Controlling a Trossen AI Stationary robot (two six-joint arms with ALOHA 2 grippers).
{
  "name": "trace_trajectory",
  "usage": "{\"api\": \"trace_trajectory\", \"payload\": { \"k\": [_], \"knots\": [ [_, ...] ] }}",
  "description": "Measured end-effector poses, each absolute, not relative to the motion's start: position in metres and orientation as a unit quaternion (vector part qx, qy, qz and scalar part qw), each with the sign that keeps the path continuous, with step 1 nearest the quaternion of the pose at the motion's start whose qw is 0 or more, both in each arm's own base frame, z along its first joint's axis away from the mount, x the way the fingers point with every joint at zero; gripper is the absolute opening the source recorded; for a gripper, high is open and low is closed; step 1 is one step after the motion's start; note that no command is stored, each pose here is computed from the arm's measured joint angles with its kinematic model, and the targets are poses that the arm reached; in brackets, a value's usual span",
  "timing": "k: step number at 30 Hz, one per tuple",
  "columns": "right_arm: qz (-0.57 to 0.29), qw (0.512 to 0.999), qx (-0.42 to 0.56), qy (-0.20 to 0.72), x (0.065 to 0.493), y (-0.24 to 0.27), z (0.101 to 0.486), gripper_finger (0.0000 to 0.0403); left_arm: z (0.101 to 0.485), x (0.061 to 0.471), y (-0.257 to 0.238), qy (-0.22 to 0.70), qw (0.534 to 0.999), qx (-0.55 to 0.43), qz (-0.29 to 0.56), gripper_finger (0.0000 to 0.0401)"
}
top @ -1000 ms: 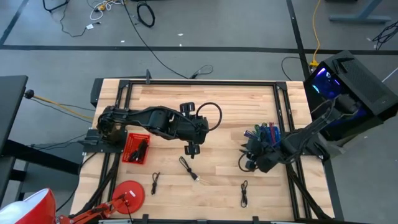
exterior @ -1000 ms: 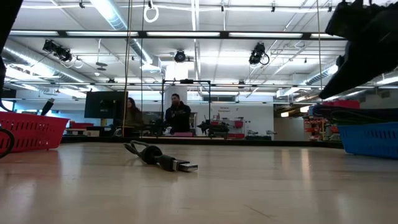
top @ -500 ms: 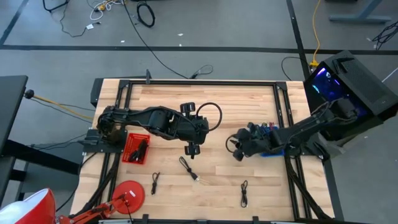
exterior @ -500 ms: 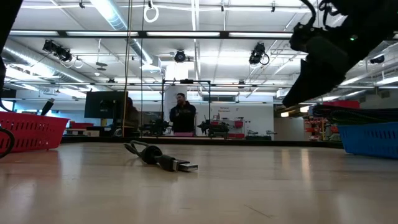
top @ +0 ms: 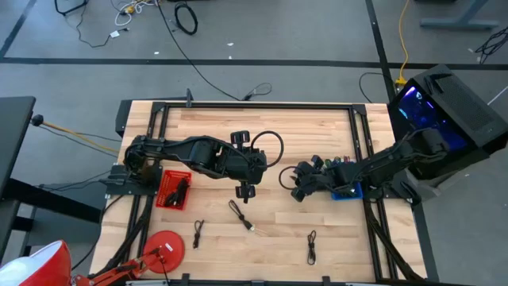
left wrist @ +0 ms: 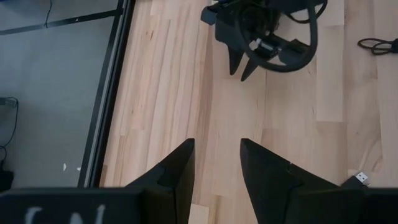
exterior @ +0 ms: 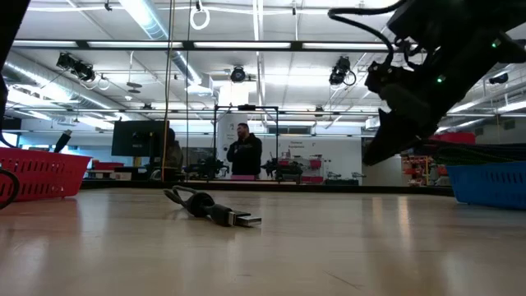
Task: Pick & Place USB Port
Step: Put the black charger cable into the red bin
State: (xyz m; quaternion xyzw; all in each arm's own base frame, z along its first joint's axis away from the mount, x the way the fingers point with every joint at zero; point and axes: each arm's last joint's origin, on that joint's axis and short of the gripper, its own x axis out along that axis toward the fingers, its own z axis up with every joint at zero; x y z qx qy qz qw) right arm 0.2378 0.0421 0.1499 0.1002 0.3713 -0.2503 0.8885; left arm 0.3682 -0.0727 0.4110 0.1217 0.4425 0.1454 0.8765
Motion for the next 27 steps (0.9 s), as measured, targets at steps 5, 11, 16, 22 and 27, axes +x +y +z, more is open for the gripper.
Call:
{"api": "trace_trajectory", "payload": {
  "k": [5,11,16,22,27],
  "knots": [
    [-0.265,0.878,0.101,0.387,0.236,0.037,0.147,0.0107,0.411,0.368,-0.073,0.443,0.876,0.122,0.145,0.0133],
    [-0.284,0.864,0.092,0.405,0.231,0.032,0.145,0.0107,0.411,0.368,-0.073,0.443,0.876,0.122,0.145,0.0133],
    [-0.311,0.846,0.084,0.425,0.224,0.029,0.143,0.0107,0.411,0.368,-0.073,0.443,0.876,0.123,0.145,0.0133],
    [-0.335,0.842,0.073,0.416,0.213,0.026,0.155,0.0107,0.411,0.368,-0.073,0.443,0.876,0.123,0.145,0.0133],
    [-0.368,0.833,0.072,0.407,0.195,0.020,0.171,0.0107,0.411,0.368,-0.073,0.443,0.876,0.122,0.145,0.0133]
  ]
}}
